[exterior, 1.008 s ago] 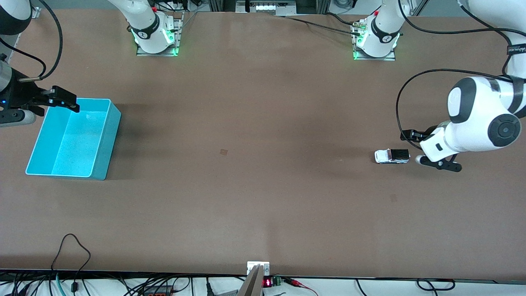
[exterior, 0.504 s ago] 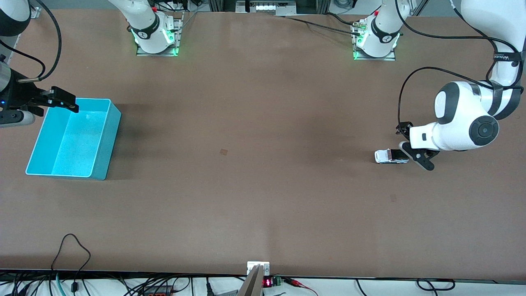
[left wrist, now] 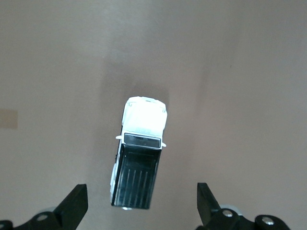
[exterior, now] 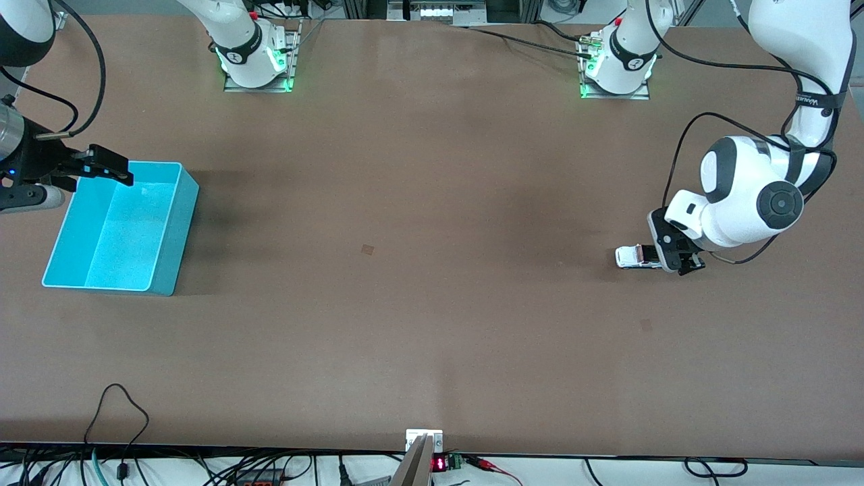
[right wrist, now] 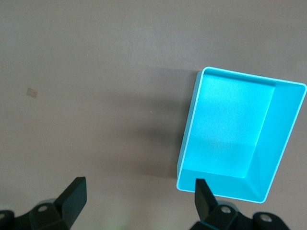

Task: Wind and store white jeep toy
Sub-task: 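Lower the left gripper onto the jeep while the right gripper moves over the bin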

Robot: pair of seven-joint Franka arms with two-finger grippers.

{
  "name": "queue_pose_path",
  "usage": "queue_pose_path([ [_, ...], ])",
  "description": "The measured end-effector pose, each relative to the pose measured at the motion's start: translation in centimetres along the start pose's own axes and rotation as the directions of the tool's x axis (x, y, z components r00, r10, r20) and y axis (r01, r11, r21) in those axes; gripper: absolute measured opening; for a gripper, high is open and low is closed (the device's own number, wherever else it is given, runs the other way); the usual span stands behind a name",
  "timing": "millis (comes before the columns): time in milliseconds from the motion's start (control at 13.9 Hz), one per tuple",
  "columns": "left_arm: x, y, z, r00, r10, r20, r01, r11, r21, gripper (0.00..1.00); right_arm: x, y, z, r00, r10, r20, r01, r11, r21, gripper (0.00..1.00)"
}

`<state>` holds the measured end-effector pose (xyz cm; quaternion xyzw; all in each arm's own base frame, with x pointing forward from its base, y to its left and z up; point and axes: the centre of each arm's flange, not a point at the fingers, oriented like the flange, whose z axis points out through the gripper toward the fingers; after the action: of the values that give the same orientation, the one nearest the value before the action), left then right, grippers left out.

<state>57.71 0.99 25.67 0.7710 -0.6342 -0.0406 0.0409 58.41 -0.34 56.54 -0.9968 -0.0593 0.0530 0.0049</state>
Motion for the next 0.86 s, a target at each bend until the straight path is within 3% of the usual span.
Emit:
queue_pose_path([
  [432,-0.8,0.5,2.0,0.990,0.138,-0.004,-0.137,0.988,0.075,1.00,0.3,0.0,2.1,0.997,-0.001,0.078,0.001,1.000,0.009,1.00],
  [864,-1.6,1.1,3.3,0.990,0.141,-0.005,-0.139,0.982,0.124,1.00,0.7,0.1,4.6,0.987,-0.002,0.162,-0.001,1.000,0.018,1.00],
])
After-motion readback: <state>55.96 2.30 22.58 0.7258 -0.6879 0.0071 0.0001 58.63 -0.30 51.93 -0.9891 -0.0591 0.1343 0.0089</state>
